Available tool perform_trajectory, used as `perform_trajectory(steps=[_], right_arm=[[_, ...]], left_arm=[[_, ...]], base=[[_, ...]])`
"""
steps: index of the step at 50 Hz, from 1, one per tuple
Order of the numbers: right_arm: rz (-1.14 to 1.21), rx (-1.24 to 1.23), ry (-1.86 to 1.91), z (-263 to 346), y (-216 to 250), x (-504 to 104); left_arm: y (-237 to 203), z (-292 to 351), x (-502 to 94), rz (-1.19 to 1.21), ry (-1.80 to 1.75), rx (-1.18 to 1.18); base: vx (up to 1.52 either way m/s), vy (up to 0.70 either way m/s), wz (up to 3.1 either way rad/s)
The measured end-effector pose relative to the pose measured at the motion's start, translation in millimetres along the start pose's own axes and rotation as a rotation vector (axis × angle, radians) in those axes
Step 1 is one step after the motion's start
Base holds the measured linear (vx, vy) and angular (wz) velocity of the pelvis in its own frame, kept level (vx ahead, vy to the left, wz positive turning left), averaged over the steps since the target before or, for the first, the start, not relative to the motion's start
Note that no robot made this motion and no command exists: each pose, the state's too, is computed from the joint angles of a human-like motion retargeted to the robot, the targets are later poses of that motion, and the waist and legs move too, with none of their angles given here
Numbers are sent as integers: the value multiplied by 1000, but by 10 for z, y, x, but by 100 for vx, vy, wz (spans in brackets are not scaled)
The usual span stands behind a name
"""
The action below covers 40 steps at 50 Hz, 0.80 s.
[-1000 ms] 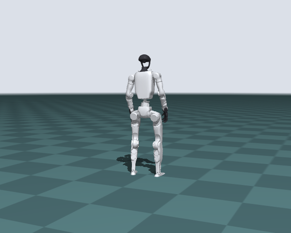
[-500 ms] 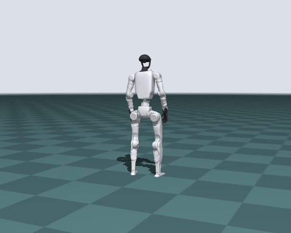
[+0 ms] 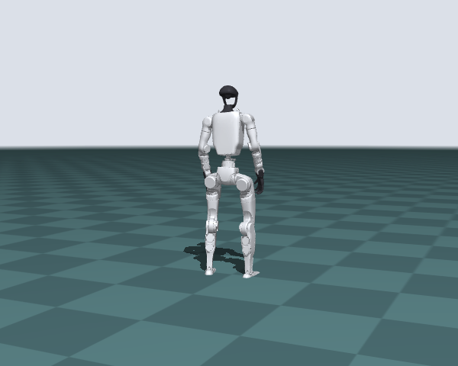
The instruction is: Static pose
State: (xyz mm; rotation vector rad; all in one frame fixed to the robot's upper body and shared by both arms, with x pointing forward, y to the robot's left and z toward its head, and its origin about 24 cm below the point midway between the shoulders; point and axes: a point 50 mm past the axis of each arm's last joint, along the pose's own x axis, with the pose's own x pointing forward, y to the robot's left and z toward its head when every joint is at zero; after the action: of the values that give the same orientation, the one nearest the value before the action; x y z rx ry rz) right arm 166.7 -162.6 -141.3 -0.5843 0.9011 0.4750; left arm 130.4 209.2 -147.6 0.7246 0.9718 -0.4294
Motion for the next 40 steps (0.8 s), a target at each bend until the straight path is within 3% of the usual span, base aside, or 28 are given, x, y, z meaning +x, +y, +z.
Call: perform_trajectory(steps=[40], right_arm=[[-43, 15, 28, -69, -61, -5]], left_arm=[[-144, -11, 5, -71, 10, 27]], base=[[0, 0, 0]])
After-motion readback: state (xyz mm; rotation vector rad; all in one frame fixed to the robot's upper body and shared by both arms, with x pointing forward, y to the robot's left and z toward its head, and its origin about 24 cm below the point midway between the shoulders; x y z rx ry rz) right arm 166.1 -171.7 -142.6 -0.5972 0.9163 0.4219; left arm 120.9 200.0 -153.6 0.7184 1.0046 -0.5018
